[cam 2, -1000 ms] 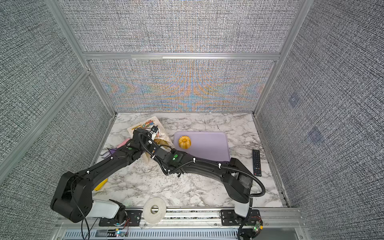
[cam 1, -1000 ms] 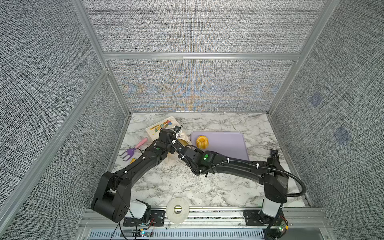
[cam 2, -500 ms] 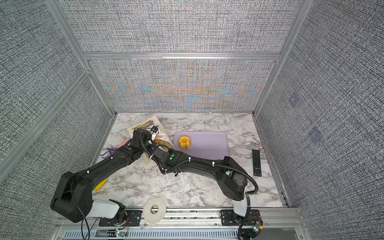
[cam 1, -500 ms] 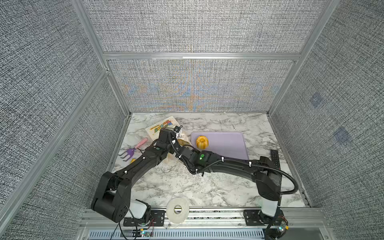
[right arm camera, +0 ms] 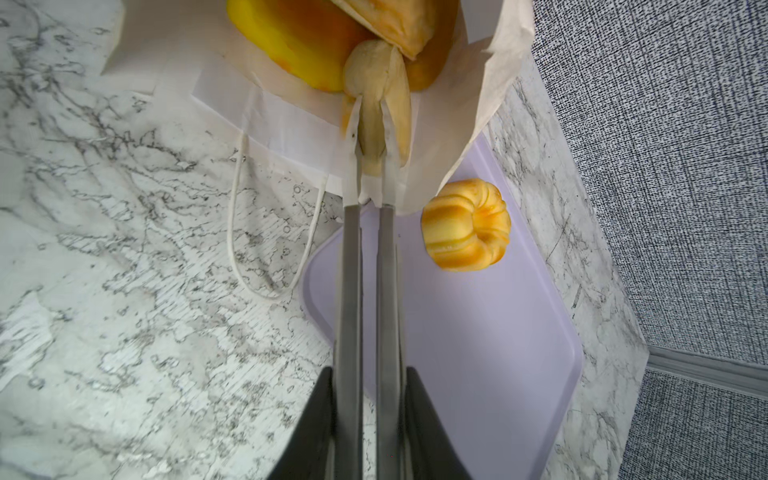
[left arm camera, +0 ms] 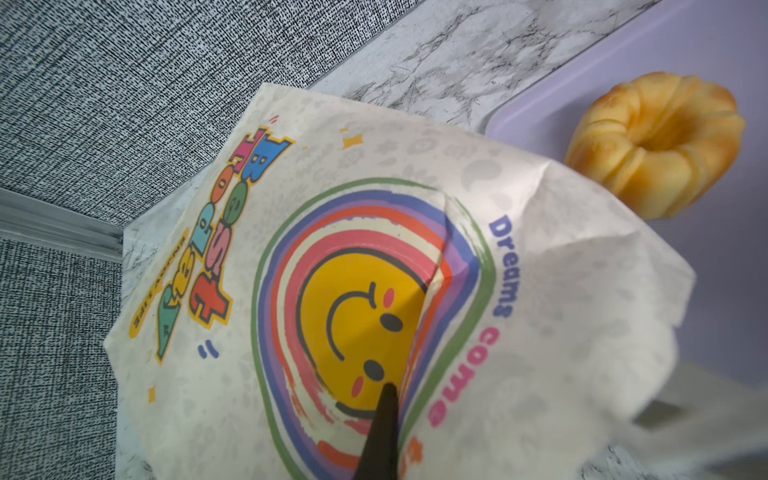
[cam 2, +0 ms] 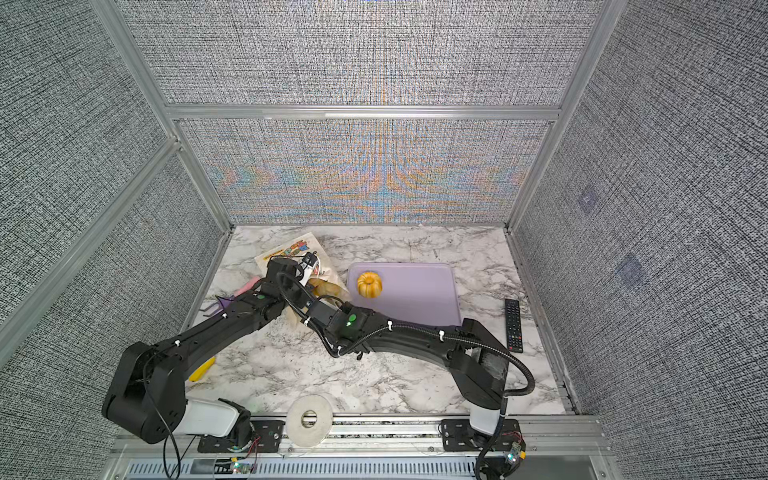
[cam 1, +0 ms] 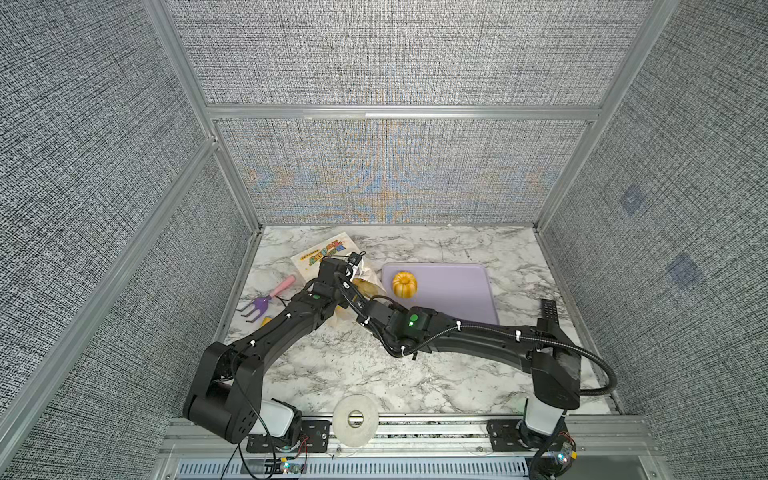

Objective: Take the fake bread out of the paper bag
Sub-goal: 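Draw the second bread out with the tongs and lower it onto the board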

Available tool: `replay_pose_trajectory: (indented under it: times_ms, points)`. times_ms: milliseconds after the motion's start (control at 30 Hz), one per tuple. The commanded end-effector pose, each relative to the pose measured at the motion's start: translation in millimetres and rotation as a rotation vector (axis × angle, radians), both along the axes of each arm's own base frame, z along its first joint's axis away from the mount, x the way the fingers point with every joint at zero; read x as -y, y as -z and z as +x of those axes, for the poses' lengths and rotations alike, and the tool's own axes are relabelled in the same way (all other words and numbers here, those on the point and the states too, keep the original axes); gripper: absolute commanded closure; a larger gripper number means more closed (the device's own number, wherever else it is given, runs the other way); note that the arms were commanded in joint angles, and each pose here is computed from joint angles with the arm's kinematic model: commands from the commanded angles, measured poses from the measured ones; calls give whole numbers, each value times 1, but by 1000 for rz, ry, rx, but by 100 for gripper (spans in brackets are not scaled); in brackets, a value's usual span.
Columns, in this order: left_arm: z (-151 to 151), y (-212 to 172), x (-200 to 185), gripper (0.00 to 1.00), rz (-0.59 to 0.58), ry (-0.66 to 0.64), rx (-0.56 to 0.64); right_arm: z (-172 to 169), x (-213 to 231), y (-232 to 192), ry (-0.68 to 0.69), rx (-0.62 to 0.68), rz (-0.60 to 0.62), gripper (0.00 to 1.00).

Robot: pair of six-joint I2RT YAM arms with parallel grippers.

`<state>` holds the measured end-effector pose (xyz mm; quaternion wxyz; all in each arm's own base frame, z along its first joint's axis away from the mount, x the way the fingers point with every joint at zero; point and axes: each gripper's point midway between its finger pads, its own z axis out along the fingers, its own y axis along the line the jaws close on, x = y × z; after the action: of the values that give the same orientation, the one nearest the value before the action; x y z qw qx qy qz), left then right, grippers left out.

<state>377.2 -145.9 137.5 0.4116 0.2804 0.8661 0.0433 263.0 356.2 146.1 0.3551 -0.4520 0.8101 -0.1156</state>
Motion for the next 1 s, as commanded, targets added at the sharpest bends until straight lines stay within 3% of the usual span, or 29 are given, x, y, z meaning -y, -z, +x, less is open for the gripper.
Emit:
replay_pose_trajectory:
  times_ms: [0,433,800,967]
  points:
    - [0,-1,3,100,-15,1,-7,-8,8,-1,30,-25,13,100]
    - [0,-3,2,100,-14,-2,0,-29,28,-22,140,-129,229,100]
    - [0,-7,3,100,-26,-3,8,-88,54,-22,72,-399,637,100]
    - [0,-9,4,100,-26,-2,14,-92,85,-33,101,-395,886,100]
